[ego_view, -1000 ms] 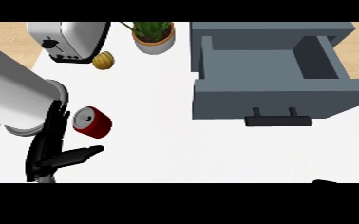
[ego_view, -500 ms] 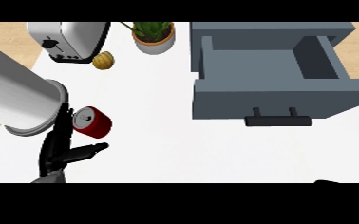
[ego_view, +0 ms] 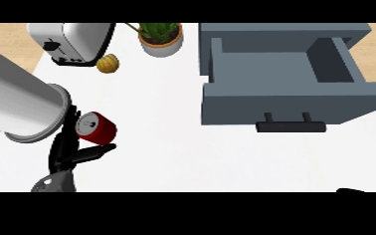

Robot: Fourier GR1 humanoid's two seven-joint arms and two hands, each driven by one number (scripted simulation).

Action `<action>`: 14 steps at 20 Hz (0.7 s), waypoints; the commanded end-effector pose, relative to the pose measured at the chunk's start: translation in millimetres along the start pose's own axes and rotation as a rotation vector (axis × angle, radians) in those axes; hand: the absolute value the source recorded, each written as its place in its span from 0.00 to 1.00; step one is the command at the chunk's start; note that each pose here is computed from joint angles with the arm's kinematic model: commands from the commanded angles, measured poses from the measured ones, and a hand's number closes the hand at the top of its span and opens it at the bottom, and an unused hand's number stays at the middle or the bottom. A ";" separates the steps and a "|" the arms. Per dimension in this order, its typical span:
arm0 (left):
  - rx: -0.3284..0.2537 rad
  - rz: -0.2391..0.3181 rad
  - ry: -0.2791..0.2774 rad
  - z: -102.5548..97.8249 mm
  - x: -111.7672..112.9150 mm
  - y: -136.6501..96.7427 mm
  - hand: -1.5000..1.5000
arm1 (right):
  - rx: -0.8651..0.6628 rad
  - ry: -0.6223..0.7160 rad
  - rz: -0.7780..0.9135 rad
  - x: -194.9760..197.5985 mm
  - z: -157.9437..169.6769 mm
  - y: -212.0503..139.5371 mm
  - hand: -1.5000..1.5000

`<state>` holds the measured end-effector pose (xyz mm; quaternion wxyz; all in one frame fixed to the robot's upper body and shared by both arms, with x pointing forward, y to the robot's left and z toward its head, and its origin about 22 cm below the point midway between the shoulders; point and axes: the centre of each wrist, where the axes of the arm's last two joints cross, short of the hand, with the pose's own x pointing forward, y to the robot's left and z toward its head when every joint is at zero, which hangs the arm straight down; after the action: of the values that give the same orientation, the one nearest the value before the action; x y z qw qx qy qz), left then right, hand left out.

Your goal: Pick up the can, place it into the drawer and close the drawer

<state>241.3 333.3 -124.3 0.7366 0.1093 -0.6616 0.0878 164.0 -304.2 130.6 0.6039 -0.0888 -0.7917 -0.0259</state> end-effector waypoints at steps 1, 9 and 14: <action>-0.025 0.025 -0.013 -7.3 3.1 1.0 0.00 | -0.003 -0.005 0.007 14.6 10.0 1.8 0.00; -0.142 0.029 -0.026 -31.6 3.7 3.6 0.00 | 0.009 -0.002 0.012 4.6 -3.9 6.3 0.00; -0.214 0.078 -0.039 -39.1 9.0 -27.2 1.00 | 0.003 -0.010 0.020 9.1 -7.0 -2.1 0.00</action>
<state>277.7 326.5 -124.0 0.7318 0.0336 -0.6789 0.0494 166.8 -298.2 140.7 0.5977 -0.0907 -0.7963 -0.0212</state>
